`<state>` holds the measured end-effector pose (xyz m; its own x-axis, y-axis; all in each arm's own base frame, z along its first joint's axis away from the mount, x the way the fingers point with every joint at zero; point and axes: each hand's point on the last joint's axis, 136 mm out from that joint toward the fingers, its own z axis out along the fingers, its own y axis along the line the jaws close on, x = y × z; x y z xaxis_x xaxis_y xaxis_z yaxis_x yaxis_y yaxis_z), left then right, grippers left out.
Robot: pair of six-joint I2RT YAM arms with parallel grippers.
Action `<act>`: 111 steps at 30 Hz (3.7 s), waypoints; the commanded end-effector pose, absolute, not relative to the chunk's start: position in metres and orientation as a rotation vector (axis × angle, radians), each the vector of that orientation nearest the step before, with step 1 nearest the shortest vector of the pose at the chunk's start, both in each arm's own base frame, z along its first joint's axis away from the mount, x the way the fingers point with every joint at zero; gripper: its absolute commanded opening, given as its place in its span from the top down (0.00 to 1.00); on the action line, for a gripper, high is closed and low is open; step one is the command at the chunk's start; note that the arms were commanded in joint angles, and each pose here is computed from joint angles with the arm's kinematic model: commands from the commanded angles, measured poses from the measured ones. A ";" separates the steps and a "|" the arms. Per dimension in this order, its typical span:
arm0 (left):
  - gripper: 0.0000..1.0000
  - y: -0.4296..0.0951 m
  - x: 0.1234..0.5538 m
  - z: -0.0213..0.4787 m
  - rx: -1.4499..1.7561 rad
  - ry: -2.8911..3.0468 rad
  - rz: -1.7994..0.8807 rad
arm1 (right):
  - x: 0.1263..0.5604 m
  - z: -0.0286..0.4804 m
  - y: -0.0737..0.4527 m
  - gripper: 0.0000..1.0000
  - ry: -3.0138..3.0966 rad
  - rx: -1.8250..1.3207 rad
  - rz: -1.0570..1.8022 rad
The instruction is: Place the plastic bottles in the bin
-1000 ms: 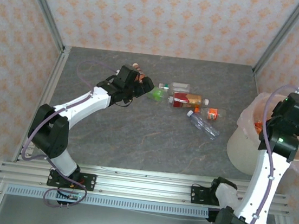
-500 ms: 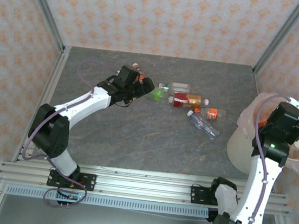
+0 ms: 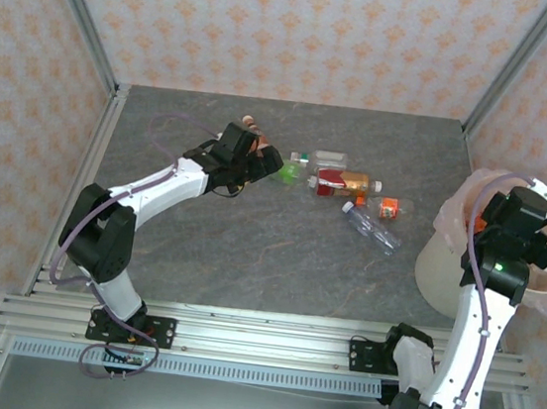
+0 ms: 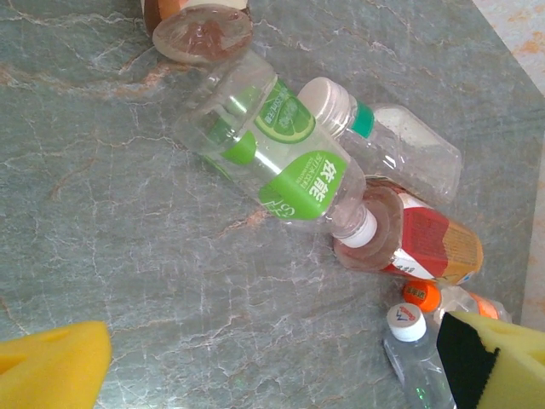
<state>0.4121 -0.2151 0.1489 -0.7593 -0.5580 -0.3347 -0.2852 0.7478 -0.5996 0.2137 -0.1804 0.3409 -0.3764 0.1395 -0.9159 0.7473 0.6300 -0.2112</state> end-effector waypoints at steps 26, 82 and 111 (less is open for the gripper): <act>0.00 -0.197 0.405 0.148 -0.640 2.446 -0.615 | 0.267 0.426 -0.065 0.00 1.621 0.569 0.184; 0.00 -0.167 0.527 0.111 -0.934 2.344 -0.296 | 0.403 0.217 0.101 0.01 2.116 0.175 0.268; 0.29 -0.173 0.568 0.045 -0.679 2.529 -0.206 | 0.388 0.208 0.091 0.01 2.173 0.245 0.240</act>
